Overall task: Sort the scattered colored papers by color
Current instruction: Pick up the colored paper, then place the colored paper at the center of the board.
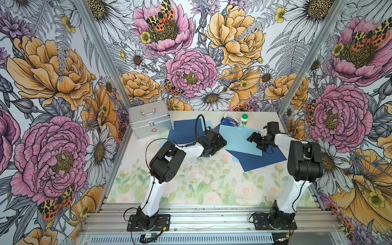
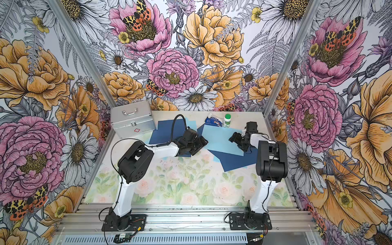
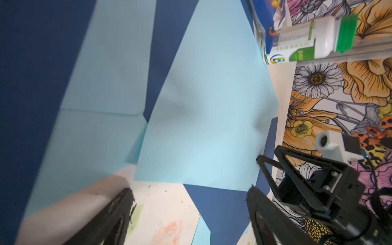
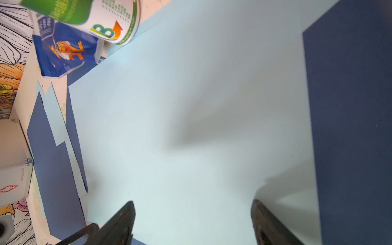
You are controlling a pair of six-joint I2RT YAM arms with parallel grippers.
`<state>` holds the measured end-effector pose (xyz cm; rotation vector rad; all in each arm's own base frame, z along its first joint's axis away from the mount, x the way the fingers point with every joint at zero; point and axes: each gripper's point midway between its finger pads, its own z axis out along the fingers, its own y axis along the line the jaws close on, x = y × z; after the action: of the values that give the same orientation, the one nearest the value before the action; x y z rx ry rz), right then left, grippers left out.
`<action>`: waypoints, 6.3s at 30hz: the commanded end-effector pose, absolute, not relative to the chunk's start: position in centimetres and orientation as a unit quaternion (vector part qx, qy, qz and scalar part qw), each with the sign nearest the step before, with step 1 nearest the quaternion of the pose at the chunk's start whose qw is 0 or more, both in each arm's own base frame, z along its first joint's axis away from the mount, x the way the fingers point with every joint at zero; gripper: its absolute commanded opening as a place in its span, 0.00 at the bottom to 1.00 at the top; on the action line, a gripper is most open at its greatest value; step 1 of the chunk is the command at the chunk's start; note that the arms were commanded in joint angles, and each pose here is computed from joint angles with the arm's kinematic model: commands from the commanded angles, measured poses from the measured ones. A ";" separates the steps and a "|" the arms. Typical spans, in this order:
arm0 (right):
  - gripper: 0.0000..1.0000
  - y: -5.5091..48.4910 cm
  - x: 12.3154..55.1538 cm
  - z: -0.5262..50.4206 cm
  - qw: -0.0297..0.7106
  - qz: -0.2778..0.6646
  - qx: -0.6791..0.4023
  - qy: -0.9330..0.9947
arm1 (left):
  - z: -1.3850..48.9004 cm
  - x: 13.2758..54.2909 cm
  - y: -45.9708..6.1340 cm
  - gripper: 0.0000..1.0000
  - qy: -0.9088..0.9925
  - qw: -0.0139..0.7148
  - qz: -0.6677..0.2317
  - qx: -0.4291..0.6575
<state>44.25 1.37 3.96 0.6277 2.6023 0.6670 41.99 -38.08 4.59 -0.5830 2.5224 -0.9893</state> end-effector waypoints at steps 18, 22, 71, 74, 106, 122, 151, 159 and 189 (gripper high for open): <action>0.85 3.1 40.5 1.7 0.105 0.247 0.244 0.932 | 1.5 43.1 -38.2 0.26 0.892 0.157 -0.359 -0.226; 0.85 3.1 40.5 1.8 0.107 0.248 0.243 0.932 | 2.3 43.6 -38.0 0.10 0.896 0.170 -0.350 -0.216; 0.93 12.7 38.5 27.2 0.595 0.258 -0.164 0.743 | 36.4 36.7 -28.9 0.00 0.823 0.455 0.048 0.336; 0.91 14.2 38.2 27.7 0.594 0.256 -0.205 0.735 | 37.9 35.2 -29.0 0.00 0.810 0.465 0.021 0.356; 0.00 18.2 34.2 33.0 0.591 0.321 -0.274 0.688 | 42.2 32.2 -26.6 0.00 0.792 0.503 -0.084 0.335; 0.00 18.1 36.4 31.8 0.540 0.272 -0.241 0.759 | 41.4 35.4 -12.1 0.98 0.849 0.524 -0.042 0.045; 0.00 52.2 26.1 32.7 0.337 0.429 -0.476 0.689 | 37.4 25.9 1.6 0.98 0.803 0.537 -0.099 -0.239; 0.00 57.2 25.2 33.1 0.344 0.457 -0.450 0.686 | 38.6 24.0 3.1 0.98 0.776 0.565 -0.085 -0.266; 0.00 54.4 32.8 6.6 0.154 0.363 -0.176 0.902 | 28.3 28.5 0.5 0.98 0.824 0.460 -0.161 -0.289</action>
<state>32.98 53.64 6.91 -0.5185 2.6012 1.0247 27.63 1.15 28.72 -0.6965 2.0448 -0.3135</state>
